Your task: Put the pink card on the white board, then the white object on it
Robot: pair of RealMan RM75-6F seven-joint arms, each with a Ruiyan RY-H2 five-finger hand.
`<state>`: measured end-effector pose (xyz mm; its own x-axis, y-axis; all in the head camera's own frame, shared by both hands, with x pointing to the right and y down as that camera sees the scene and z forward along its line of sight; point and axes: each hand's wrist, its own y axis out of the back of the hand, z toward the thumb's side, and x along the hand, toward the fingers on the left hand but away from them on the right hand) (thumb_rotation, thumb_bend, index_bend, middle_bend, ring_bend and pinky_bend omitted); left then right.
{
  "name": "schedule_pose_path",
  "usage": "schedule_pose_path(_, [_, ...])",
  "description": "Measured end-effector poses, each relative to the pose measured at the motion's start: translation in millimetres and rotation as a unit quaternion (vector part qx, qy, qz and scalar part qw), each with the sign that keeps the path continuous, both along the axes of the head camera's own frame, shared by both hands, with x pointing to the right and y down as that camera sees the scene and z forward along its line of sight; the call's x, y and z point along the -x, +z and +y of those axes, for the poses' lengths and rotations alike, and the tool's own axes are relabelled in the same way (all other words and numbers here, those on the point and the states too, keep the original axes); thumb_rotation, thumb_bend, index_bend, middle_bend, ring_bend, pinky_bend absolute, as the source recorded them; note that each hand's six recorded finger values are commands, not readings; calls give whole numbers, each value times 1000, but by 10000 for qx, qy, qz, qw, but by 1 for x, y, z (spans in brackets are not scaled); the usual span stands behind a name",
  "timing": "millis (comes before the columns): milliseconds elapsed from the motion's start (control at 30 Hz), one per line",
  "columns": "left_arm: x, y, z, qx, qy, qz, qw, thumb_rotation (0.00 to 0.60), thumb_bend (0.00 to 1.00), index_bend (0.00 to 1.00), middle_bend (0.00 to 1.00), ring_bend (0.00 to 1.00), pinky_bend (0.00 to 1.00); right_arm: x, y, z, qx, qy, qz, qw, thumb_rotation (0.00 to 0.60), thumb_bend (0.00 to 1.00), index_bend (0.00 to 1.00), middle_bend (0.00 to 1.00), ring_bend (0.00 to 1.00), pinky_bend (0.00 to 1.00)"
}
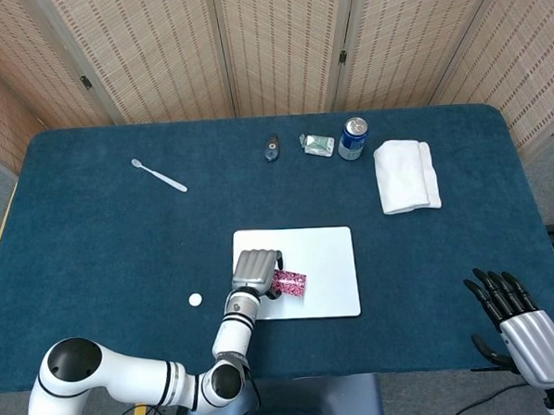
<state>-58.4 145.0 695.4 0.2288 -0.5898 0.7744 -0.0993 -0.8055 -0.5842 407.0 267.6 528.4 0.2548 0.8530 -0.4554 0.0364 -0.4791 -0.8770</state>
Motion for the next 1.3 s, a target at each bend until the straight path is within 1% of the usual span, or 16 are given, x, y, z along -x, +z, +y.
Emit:
schedule_pose_path(133, [3, 7, -6, 104, -68, 6, 9999, 600, 256, 435, 1000, 1000, 1000, 3, 6, -2, 60, -34, 57, 10000, 600, 244, 0, 0, 0, 0])
schedule_pose_path(267, [4, 11, -11, 158, -58, 39, 9999, 600, 256, 390, 1000, 1000, 1000, 4, 8, -4, 50, -33, 91, 9999, 600, 244, 0, 0, 0, 0])
schedule_pose_path(433, [4, 11, -15, 208, -20, 164, 9996, 600, 256, 278, 1000, 1000, 1000, 4, 8, -4, 26, -20, 123, 9999, 600, 243, 0, 0, 0, 0])
schedule_pose_path(533, [6, 9, -14, 237, -11, 213, 9995, 600, 256, 231, 1000, 1000, 1000, 3, 8, -5, 10, 16, 137, 9999, 600, 244, 0, 0, 0, 0])
schedule_pose_path(567, [6, 8, -14, 246, -27, 249, 9994, 600, 256, 238, 1000, 1000, 1000, 3, 8, -5, 4, 25, 137, 9999, 600, 244, 0, 0, 0, 0])
schedule_pose_path(600, [6, 6, -14, 245, -47, 281, 9993, 600, 255, 263, 1000, 1000, 1000, 2, 8, -5, 0, 28, 138, 9999, 600, 244, 0, 0, 0, 0])
schedule_pose_path(633, [7, 5, -14, 233, -75, 319, 9992, 600, 256, 308, 1000, 1000, 1000, 2, 8, -5, -3, 30, 135, 9999, 600, 244, 0, 0, 0, 0])
schedule_pose_path(700, [9, 0, -15, 173, -141, 412, 9989, 600, 256, 353, 1000, 1000, 1000, 2, 6, -4, -9, 30, 122, 9999, 600, 244, 0, 0, 0, 0])
schedule_pose_path(767, [14, -7, -13, 107, -172, 462, 9987, 600, 255, 362, 1000, 1000, 1000, 2, 5, -4, -23, 23, 107, 9999, 600, 246, 0, 0, 0, 0])
schedule_pose_path(833, [22, -13, -11, 48, -197, 473, 9987, 600, 255, 377, 1000, 1000, 1000, 2, 4, -3, -43, -9, 103, 9999, 600, 277, 0, 0, 0, 0])
schedule_pose_path(933, [45, -24, -5, -26, -291, 417, 9987, 600, 256, 396, 1000, 1000, 1000, 3, 3, -1, -78, -67, 161, 9998, 600, 302, 0, 0, 0, 0])
schedule_pose_path(967, [58, -25, 0, -28, -359, 345, 9988, 600, 256, 397, 1000, 1000, 1000, 4, 4, 0, -79, -86, 164, 9998, 600, 302, 0, 0, 0, 0])
schedule_pose_path(1067, [91, -22, 15, 49, -499, 114, 9987, 600, 256, 396, 1000, 1000, 1000, 8, 5, 4, -34, -143, 140, 9998, 600, 299, 0, 0, 0, 0])
schedule_pose_path(1167, [115, -20, 24, 130, -616, 7, 9980, 600, 256, 393, 1000, 1000, 1000, 12, 7, 8, 17, -240, 129, 9996, 600, 298, 0, 0, 0, 0])
schedule_pose_path(1300, [130, -18, 31, 181, -689, -11, 9975, 600, 255, 397, 1000, 1000, 1000, 15, 8, 13, 3, -325, 150, 9994, 600, 297, 0, 0, 0, 0])
